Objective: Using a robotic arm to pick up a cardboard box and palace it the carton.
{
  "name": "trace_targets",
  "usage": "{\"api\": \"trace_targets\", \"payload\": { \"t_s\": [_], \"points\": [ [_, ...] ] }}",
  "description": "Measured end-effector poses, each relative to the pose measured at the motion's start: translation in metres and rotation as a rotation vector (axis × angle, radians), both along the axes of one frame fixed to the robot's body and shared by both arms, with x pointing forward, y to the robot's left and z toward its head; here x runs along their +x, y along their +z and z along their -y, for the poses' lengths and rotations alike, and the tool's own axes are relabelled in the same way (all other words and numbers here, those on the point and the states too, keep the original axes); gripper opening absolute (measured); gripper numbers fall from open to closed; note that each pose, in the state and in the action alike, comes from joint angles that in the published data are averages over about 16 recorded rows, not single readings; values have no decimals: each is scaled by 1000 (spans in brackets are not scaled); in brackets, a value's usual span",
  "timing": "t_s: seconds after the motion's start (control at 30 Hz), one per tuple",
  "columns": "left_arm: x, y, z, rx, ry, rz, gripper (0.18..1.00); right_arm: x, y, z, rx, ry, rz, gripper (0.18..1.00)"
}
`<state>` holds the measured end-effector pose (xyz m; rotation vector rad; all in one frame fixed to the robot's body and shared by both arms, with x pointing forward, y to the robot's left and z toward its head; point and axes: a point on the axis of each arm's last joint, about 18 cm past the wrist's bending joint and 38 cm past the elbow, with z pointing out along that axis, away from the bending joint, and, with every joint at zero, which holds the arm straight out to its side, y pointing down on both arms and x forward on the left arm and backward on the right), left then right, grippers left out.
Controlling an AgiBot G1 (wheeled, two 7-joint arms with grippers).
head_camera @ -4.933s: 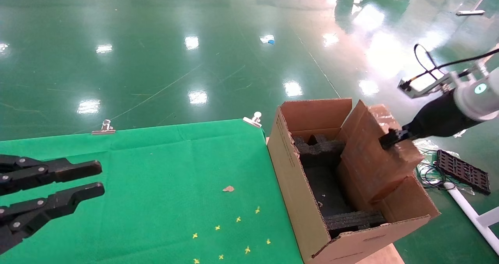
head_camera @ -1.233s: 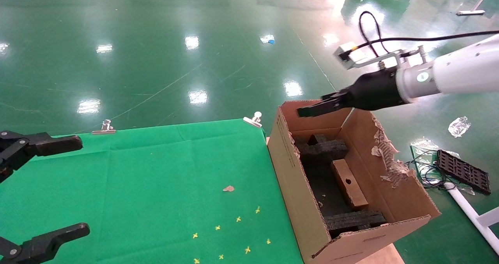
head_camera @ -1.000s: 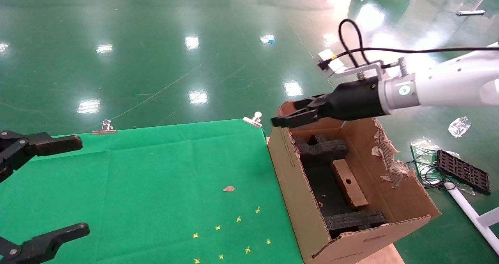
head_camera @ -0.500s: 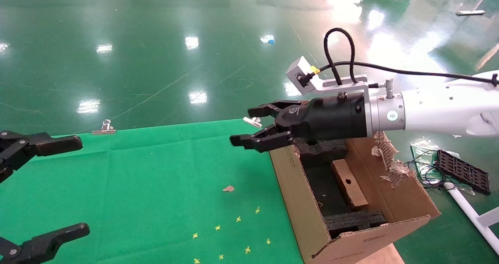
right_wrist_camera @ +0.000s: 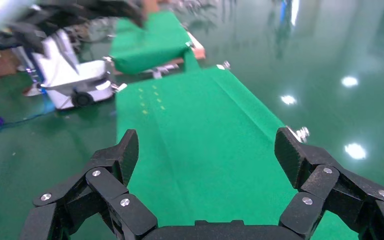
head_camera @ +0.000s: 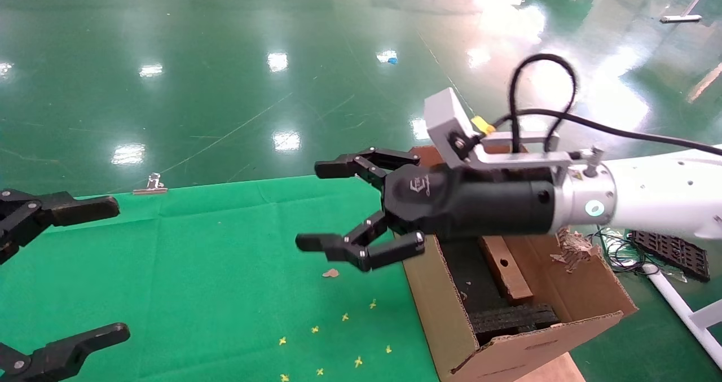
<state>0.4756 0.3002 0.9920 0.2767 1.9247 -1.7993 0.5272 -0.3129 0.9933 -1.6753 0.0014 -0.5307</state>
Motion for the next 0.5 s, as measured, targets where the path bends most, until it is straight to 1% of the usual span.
{"api": "trace_targets", "payload": {
  "t_s": [0.27,0.5],
  "points": [
    [0,0,0,0,0,0,1001,-38,-1,-9,17,110,118,1000],
    [0,0,0,0,0,0,1001,-57,-1,-12,23,158,172,1000]
  ]
}}
